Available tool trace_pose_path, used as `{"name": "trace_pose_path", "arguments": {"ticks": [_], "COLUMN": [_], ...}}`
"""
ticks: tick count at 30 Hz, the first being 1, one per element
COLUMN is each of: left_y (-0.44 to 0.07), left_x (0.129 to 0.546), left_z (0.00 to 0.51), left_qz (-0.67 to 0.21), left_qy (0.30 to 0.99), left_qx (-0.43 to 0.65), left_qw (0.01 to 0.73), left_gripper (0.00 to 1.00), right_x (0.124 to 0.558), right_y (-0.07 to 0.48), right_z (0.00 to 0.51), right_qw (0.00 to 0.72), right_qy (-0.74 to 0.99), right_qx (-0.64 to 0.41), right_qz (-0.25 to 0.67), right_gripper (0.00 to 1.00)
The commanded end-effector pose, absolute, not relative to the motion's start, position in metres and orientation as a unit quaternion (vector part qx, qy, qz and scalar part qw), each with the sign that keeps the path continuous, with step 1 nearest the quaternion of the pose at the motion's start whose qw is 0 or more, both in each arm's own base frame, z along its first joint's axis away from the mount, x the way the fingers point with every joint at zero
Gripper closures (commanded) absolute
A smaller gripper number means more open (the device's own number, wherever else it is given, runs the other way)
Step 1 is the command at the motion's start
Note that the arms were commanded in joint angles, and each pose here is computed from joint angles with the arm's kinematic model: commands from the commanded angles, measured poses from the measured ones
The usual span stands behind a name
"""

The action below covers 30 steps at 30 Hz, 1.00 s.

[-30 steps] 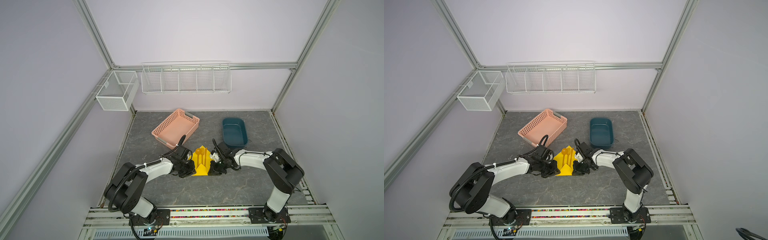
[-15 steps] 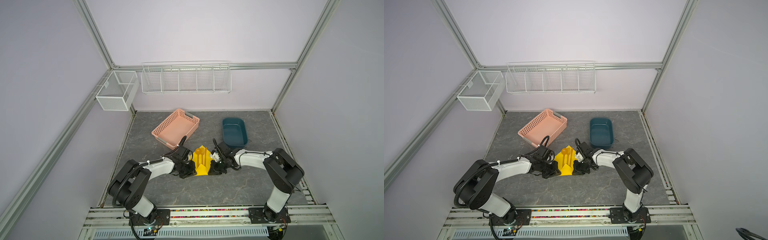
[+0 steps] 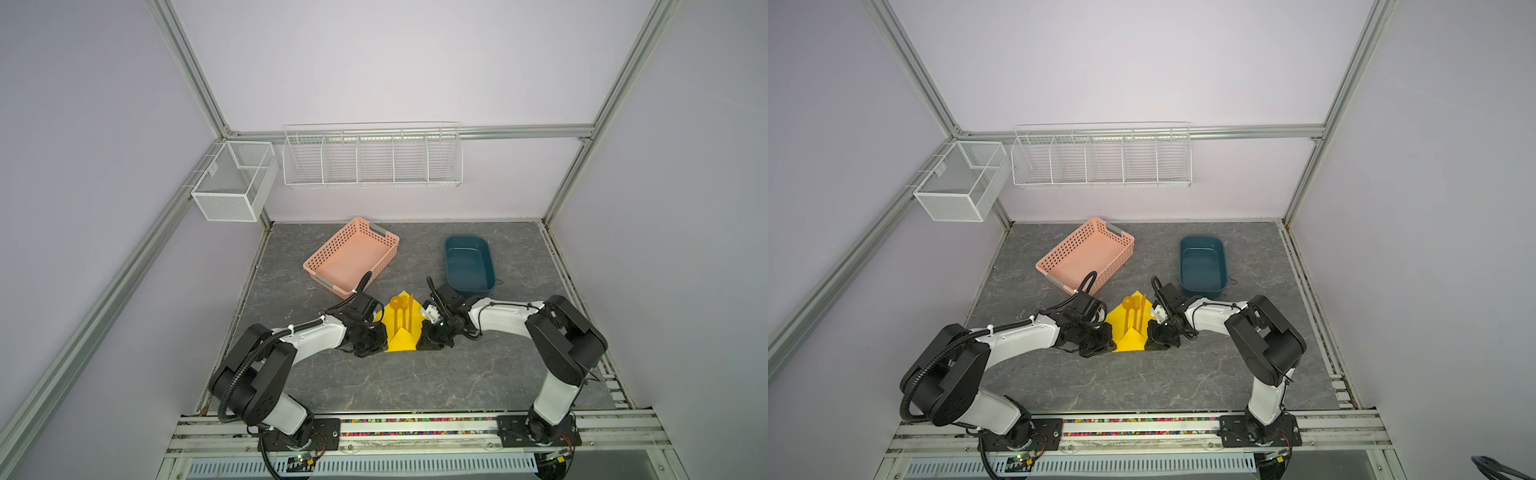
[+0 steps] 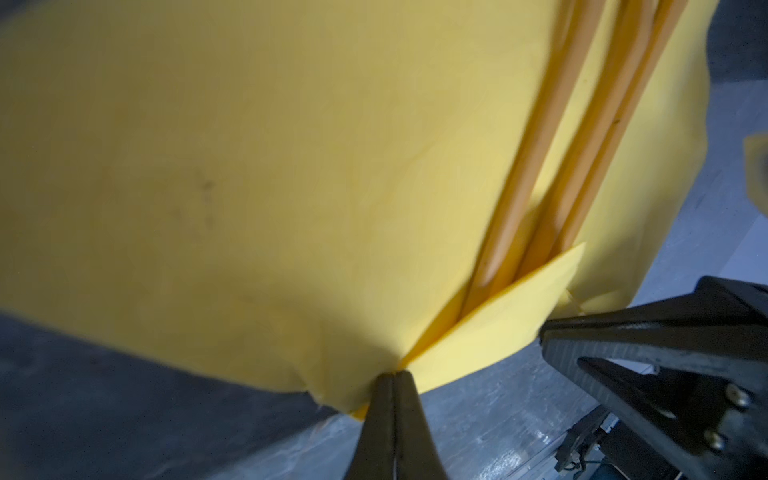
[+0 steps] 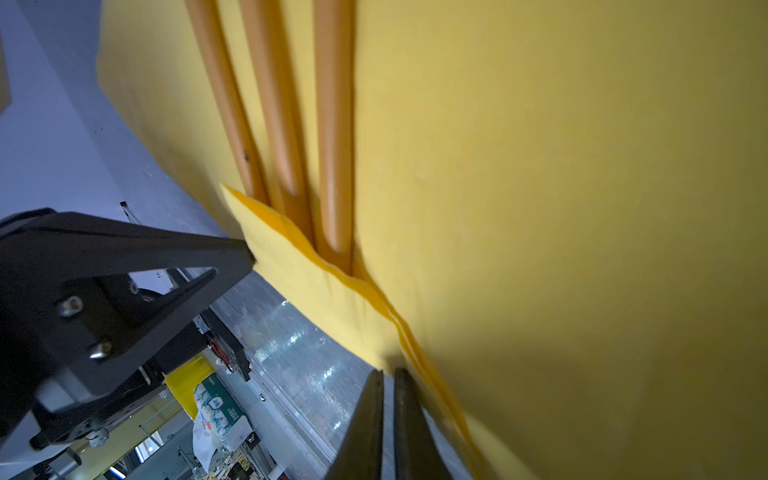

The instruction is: Place the utensils on the paper napkin and roll it up

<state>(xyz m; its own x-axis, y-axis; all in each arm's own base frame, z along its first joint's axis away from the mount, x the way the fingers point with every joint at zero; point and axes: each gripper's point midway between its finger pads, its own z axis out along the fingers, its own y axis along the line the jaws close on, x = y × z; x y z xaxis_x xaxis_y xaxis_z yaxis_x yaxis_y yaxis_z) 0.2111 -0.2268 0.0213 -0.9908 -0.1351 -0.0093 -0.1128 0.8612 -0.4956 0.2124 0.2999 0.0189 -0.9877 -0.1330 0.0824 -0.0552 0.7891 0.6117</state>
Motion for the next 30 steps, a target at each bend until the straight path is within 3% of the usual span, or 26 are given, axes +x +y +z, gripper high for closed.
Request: {"name": "trace_pose_path", "arguments": {"ticks": [1,13,21,30], "left_y": [-0.203,-0.242,-0.296,-0.308], "left_x": [0.204,0.234,0.237,0.235], "left_z": [0.014,0.079,0.08,0.064], "left_qz": [-0.209,-0.278,-0.337,-0.34], "left_qy": [0.975,0.957,0.939,0.939], "left_qx": [-0.071,-0.011,0.008,0.018], "left_qw": [0.02,0.086,0.067,0.05], "left_gripper": [1.0,1.0,1.0,1.0], "right_x": [0.202,0.199,0.198,0.211], "right_y": [0.277,0.268,0.264,0.274], "right_z": [-0.011,0.001,0.012,0.042], "right_qw": [0.084,0.075,0.068,0.04], "right_qy": [-0.96,-0.961,-0.961,-0.953], "right_qx": [0.029,0.032,0.037,0.047], "right_qz": [-0.267,-0.264,-0.265,-0.295], "right_gripper": [0.88,0.88,0.87,0.77]}}
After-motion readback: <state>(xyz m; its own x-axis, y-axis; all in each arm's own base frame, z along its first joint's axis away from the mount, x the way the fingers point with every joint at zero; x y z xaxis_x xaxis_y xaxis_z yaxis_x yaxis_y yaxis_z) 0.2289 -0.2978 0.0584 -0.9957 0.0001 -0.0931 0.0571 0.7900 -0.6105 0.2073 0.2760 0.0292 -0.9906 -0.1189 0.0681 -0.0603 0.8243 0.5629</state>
